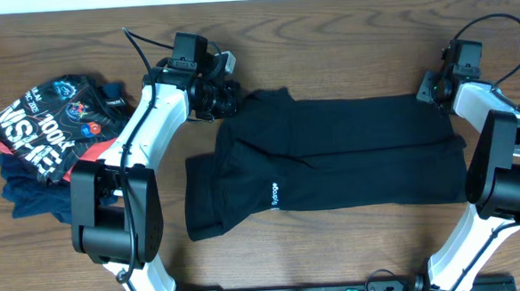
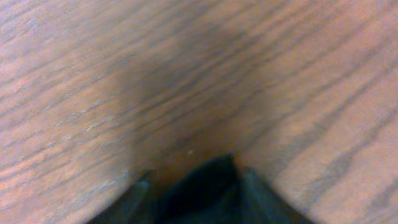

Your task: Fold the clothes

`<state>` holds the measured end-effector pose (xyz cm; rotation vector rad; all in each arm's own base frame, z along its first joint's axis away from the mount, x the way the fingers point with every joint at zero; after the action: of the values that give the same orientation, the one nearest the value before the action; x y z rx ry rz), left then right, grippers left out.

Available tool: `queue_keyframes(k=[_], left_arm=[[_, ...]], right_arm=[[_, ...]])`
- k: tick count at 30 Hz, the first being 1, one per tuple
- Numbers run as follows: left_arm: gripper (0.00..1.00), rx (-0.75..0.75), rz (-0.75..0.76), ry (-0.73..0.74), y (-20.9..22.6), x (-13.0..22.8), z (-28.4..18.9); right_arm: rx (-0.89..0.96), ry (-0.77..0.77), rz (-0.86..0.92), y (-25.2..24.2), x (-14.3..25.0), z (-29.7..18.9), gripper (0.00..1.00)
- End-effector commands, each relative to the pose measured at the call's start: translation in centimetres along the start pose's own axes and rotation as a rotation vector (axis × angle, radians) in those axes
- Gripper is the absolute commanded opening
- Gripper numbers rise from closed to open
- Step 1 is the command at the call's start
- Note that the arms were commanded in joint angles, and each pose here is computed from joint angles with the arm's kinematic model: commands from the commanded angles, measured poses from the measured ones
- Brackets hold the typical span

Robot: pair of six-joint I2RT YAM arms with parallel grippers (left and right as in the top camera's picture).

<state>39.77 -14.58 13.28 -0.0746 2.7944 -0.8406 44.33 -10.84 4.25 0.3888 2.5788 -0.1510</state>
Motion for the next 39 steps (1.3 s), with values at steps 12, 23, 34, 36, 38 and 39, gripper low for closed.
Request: queue_keyframes(k=[12, 23, 34, 36, 38, 39], left_arm=[[0.06, -0.001, -0.021, 0.034, 0.0, 0.7, -0.1], [0.06, -0.082, -0.142, 0.238, -0.7, 7.0, -5.5], [0.06, -0.209, -0.246, 0.463, 1.9, 12.4, -5.7], [0.06, -0.219, -0.261, 0.490, 2.4, 13.2, -5.4], [0.16, -0.231, -0.279, 0.522, 2.8, 14.1, -5.3], [0.37, -0.239, -0.290, 0.542, 3.0, 14.6, -5.3]], right_arm=[[0.012, 0.065, 0.052, -1.3, 0.3, -3.0, 0.01], [0.202, 0.241, 0.070, -5.9, 3.4, -12.4, 0.04], [0.268, 0.456, 0.034, -6.8, 7.4, -14.2, 0.08], [0.272, 0.473, 0.030, -6.9, 7.7, -14.3, 0.12], [0.284, 0.494, 0.024, -7.0, 8.1, -14.6, 0.22], [0.287, 0.505, 0.021, -7.0, 8.3, -14.7, 0.30]])
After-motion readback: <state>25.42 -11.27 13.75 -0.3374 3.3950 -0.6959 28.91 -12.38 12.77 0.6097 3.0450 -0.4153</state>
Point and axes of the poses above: each gripper's point midway between its finger pads, its own z axis out along the fingers, its own y axis along the line the jaws close on, x = y × z, the point moved 5 cm from there along -z, back along the fingers, and after that the axes turned 8 degrees about -z, right-handed, at the moved point
